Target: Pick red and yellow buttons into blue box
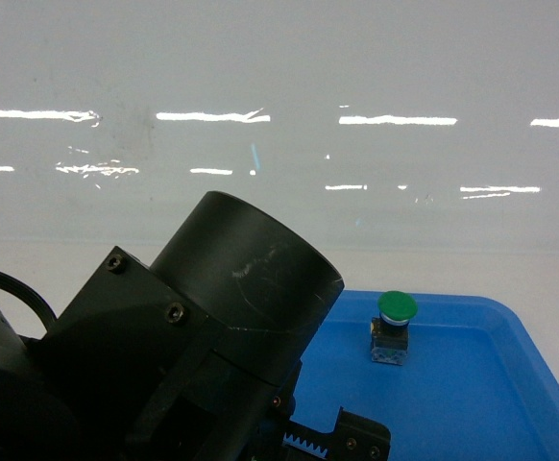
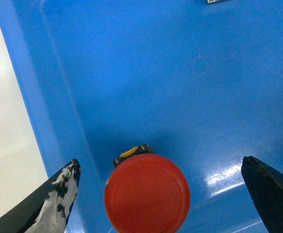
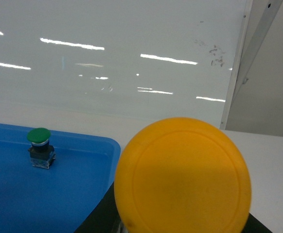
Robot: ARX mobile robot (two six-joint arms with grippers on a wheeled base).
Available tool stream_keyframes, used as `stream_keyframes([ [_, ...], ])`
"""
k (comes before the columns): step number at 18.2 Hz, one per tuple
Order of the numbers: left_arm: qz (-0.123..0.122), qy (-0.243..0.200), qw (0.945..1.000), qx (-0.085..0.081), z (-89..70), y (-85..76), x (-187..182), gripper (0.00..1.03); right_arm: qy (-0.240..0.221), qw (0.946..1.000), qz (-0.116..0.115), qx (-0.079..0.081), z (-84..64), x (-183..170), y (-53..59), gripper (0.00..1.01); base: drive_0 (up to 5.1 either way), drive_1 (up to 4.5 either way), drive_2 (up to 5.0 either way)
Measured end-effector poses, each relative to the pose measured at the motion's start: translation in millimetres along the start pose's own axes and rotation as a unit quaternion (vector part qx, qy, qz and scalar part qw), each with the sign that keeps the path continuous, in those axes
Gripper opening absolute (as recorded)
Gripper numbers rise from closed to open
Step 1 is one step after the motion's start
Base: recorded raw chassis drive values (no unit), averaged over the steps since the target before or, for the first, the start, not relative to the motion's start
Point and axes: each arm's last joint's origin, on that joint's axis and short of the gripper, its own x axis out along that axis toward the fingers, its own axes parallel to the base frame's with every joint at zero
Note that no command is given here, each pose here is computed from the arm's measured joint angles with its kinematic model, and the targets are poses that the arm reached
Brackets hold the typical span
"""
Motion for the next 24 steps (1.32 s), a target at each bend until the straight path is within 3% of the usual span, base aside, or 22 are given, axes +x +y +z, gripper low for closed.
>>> stream_keyframes([
  [9,-0.002,0.000,0.9999,-0.011,-4.8,-1.4,14,0.98,0.000,1.0000,0.000,0.000,0.0,0,0.0,0.26,0.0,0.00,0.0],
  [10,-0.002,0.001,0.9999,-0.010,-5.5,-1.6,15,0.95,0.000,1.0000,0.000,0.000,0.0,0,0.0,0.26,0.0,0.00,0.0],
  [12,-0.002,0.001,0.9999,-0.010,-6.1,-1.6,17,0.78,0.000,1.0000,0.000,0.000,0.0,0,0.0,0.26,0.0,0.00,0.0],
  [16,0.001,-0.007,0.9998,-0.016,-5.8,1.2,20,0.34,0.000,1.0000,0.000,0.000,0.0,0,0.0,0.26,0.0,0.00,0.0],
  [21,0.001,-0.021,0.9995,-0.022,-8.0,7.8,21,0.32,0.000,1.0000,0.000,0.000,0.0,0,0.0,0.26,0.0,0.00,0.0],
  [24,0.009,-0.059,0.9978,-0.029,-8.5,24.4,5,0.32,0.000,1.0000,0.000,0.000,0.0,0,0.0,0.26,0.0,0.00,0.0],
])
